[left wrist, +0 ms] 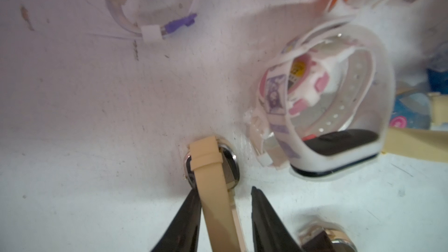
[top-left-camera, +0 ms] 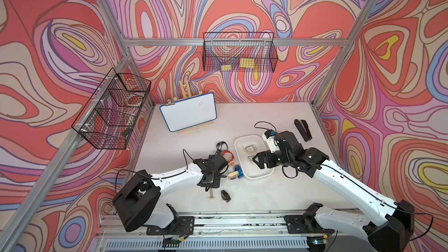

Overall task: Put the watch into the storage box
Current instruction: Pick up the watch at the center of the board.

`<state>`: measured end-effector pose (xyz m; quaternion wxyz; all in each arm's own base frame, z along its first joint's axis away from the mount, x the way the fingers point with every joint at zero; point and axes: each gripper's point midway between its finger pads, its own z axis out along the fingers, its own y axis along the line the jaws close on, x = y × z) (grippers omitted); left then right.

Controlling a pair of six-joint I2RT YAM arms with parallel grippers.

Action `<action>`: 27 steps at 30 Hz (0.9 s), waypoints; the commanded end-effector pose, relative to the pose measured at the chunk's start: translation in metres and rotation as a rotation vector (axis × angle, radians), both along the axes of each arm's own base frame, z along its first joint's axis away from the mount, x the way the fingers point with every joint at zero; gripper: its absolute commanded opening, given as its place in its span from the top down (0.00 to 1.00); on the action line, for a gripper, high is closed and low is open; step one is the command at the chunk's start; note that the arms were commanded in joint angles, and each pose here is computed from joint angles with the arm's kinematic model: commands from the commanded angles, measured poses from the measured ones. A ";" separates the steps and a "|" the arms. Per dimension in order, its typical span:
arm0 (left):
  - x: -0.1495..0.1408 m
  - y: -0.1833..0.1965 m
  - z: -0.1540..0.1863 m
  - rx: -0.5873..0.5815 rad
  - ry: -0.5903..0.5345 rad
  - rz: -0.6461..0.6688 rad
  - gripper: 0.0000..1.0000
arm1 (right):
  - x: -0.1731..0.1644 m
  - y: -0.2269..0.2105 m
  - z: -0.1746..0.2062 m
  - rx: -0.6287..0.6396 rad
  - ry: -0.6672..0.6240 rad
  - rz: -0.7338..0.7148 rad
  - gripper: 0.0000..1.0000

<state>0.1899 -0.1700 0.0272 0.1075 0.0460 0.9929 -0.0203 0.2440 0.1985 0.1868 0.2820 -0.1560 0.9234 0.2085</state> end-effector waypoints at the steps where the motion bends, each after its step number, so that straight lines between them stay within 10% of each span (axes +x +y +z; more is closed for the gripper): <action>1: 0.003 -0.002 0.008 -0.015 -0.016 -0.016 0.67 | -0.001 -0.006 -0.003 -0.016 -0.011 -0.006 0.04; 14: 0.006 -0.004 0.040 -0.082 -0.097 -0.036 0.85 | 0.002 -0.001 -0.004 0.002 0.000 -0.011 0.05; 27: 0.003 -0.022 0.136 -0.403 -0.267 -0.049 0.85 | -0.022 0.066 0.016 0.378 0.062 0.201 0.07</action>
